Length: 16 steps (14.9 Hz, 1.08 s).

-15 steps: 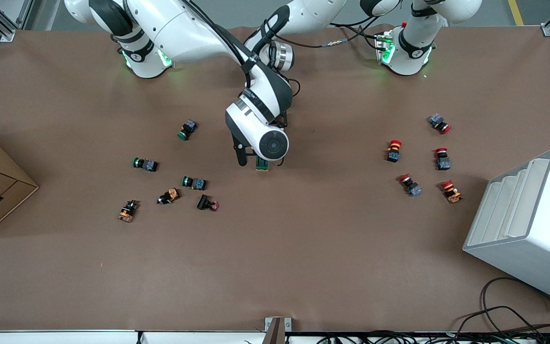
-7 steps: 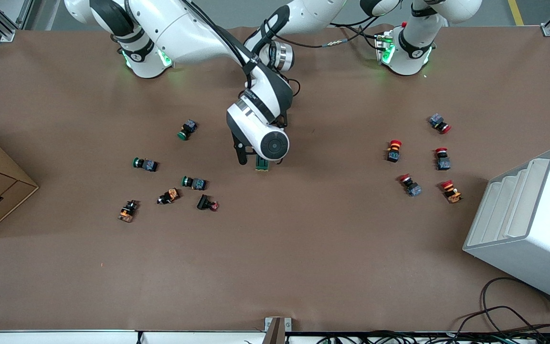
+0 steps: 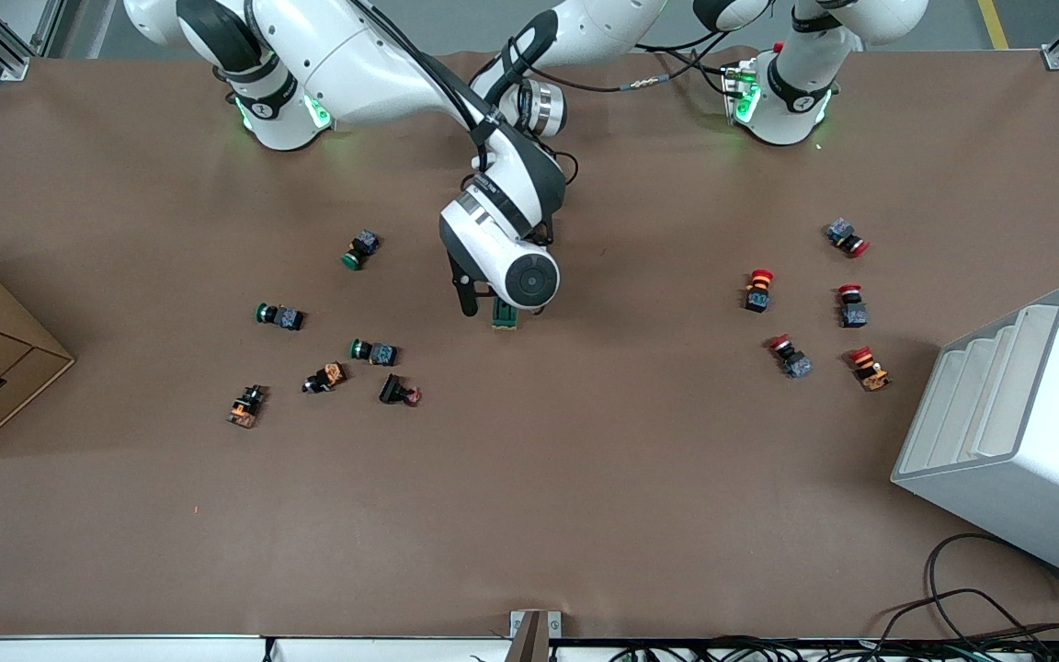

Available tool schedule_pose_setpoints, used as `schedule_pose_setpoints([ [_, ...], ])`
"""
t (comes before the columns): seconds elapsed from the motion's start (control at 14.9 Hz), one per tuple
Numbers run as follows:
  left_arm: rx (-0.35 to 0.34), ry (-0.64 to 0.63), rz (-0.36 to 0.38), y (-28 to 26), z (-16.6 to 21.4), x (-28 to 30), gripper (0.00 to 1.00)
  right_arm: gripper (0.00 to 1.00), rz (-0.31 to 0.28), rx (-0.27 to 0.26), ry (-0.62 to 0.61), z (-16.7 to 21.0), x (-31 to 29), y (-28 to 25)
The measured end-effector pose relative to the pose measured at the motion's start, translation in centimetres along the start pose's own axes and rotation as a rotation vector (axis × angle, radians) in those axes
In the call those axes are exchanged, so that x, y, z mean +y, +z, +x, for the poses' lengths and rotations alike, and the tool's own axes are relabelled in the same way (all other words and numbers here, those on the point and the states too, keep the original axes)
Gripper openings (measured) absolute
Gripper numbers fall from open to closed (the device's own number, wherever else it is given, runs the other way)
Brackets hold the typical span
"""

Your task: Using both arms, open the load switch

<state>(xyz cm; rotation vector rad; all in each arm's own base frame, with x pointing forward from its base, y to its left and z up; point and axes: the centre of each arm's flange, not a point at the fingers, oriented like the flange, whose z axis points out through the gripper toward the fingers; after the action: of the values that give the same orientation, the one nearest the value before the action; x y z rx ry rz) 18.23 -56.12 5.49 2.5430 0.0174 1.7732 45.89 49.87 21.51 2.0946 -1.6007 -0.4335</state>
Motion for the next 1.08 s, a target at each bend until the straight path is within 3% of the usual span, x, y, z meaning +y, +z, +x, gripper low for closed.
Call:
schedule_pose_setpoints([
  [0.81,0.0,0.0,0.0,0.0,0.0,0.0,0.99,1.0,0.005,0.006,-0.008,0.0,0.0,-0.1],
  [1.08,0.0,0.0,0.0,0.0,0.0,0.0,0.99,1.0,0.056,-0.03,-0.104,3.2,-1.0,-4.7],
])
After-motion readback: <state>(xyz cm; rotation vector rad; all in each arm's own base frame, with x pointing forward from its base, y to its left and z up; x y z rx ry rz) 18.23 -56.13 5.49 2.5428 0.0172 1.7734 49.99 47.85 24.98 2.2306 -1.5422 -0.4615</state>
